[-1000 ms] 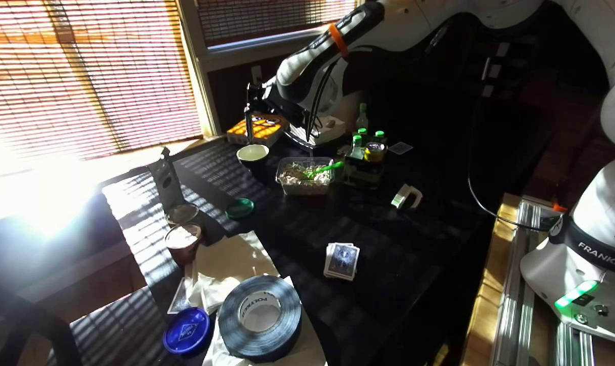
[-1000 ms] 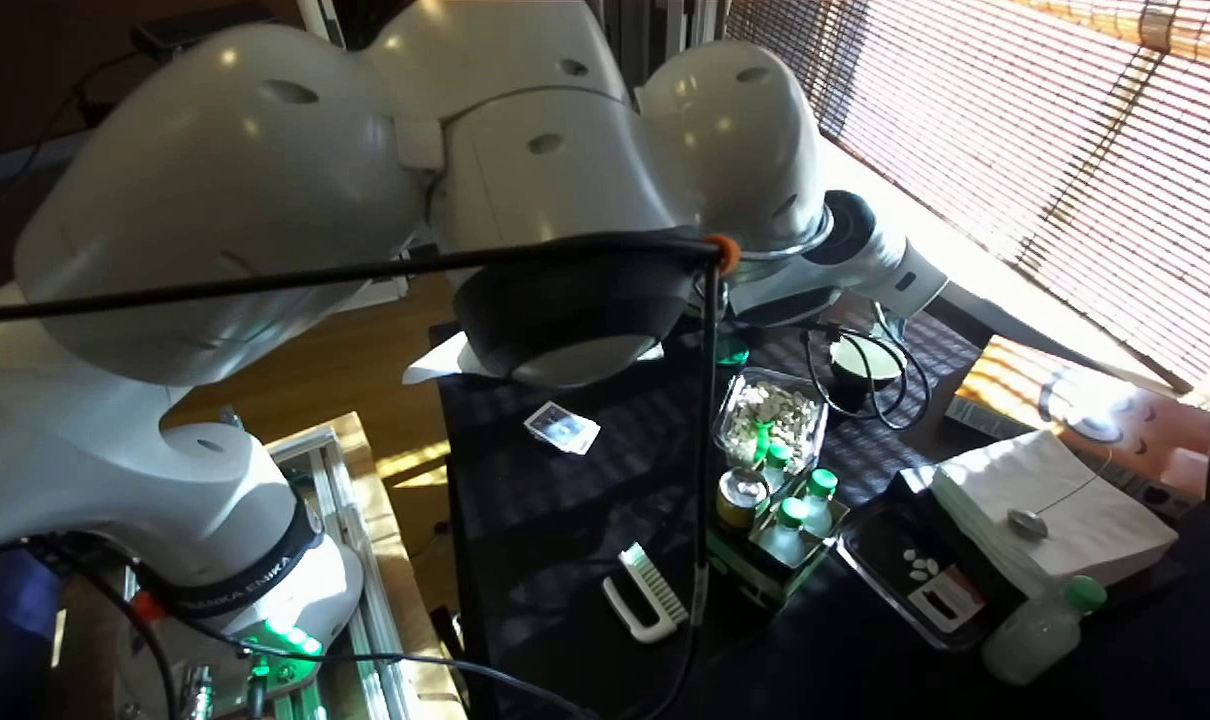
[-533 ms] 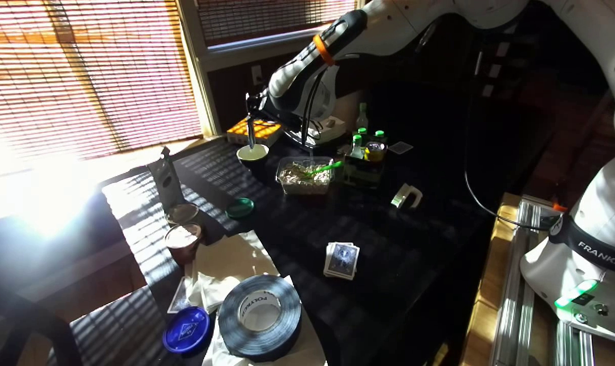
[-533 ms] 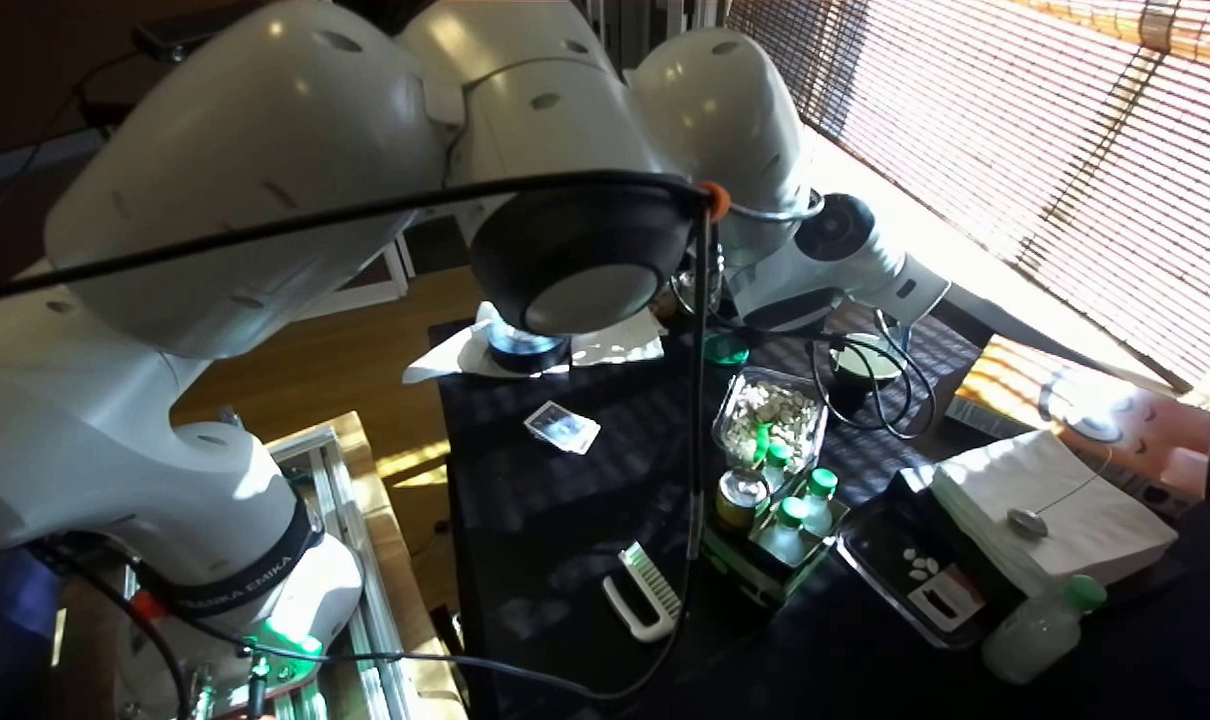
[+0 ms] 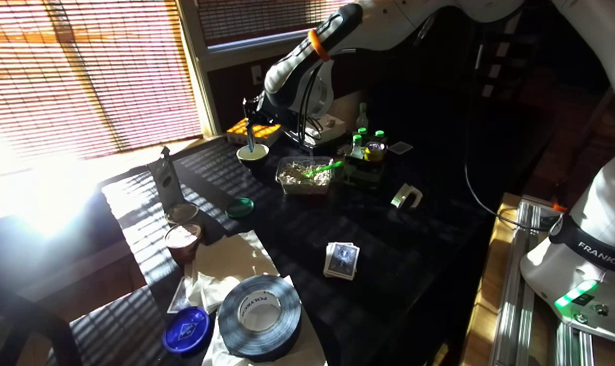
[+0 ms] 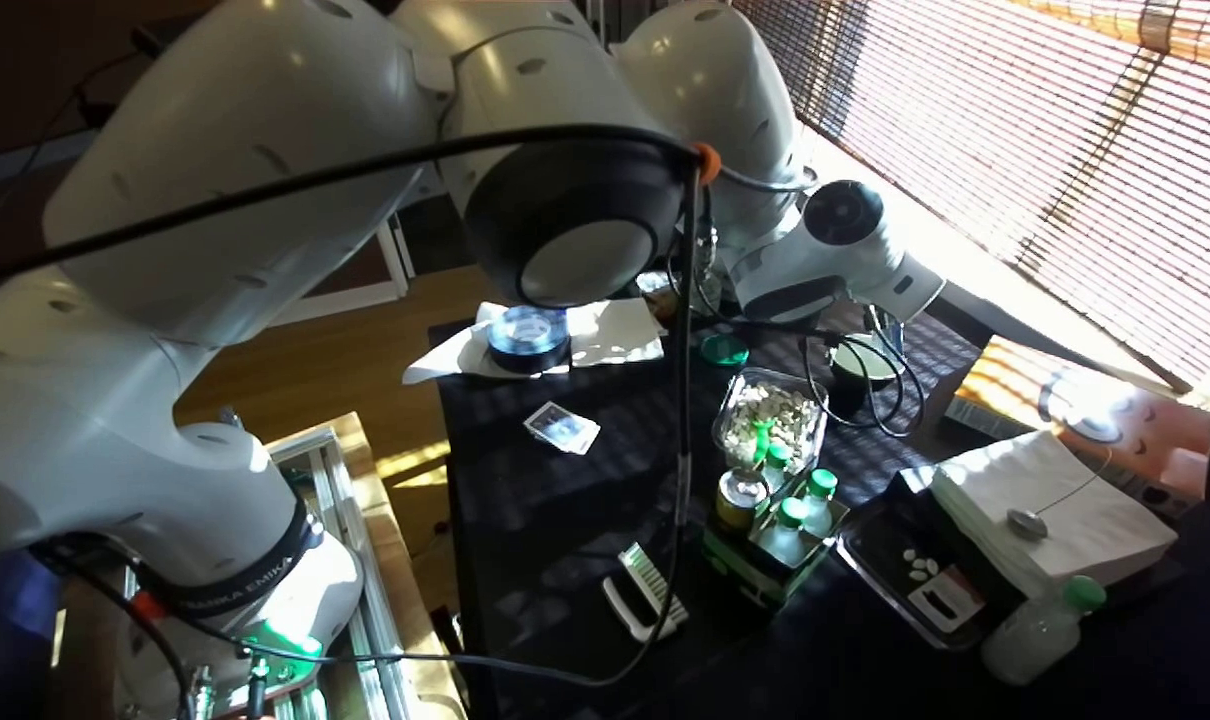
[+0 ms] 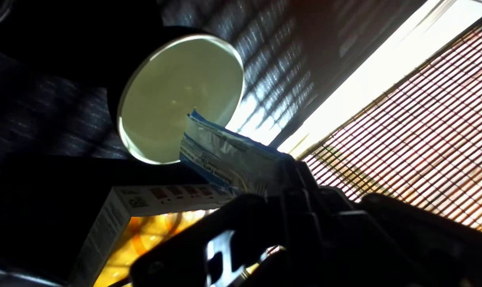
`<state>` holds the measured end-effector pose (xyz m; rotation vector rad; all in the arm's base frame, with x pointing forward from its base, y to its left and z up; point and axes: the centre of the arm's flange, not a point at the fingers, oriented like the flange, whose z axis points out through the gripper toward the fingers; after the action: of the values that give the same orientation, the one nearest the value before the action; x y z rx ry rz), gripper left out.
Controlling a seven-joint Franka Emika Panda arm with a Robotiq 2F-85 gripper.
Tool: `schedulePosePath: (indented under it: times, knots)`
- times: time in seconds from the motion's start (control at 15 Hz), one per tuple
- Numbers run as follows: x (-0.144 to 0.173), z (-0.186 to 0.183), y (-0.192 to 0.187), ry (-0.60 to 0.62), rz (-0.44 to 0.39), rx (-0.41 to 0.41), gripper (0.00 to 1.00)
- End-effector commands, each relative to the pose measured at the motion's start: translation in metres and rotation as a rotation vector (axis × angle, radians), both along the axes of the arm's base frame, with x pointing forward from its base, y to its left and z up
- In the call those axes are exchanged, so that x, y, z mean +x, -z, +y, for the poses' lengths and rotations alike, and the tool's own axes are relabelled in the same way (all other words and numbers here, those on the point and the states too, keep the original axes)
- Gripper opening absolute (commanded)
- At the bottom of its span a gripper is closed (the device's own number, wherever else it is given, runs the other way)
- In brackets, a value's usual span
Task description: Put the packet in the bowl
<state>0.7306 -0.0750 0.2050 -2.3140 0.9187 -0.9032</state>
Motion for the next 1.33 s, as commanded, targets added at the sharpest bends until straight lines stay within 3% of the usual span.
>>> schedulePosePath:
  times: [0.0, 0.4, 0.8, 0.87, 1.0, 1.27]
  knots:
    - [0.006, 0.006, -0.013, -0.021, 0.040, 0.048, 0.00]
    - [0.009, 0.009, -0.006, -0.007, 0.082, 0.064, 0.00]
    - [0.011, -0.002, 0.003, 0.018, 0.104, -0.019, 0.00]
    - [0.011, -0.005, 0.002, 0.020, 0.108, -0.040, 0.26]
    - [0.012, -0.014, -0.005, 0.011, 0.118, -0.085, 0.32]
    - [0.011, -0.047, -0.038, -0.025, 0.126, -0.233, 0.60]
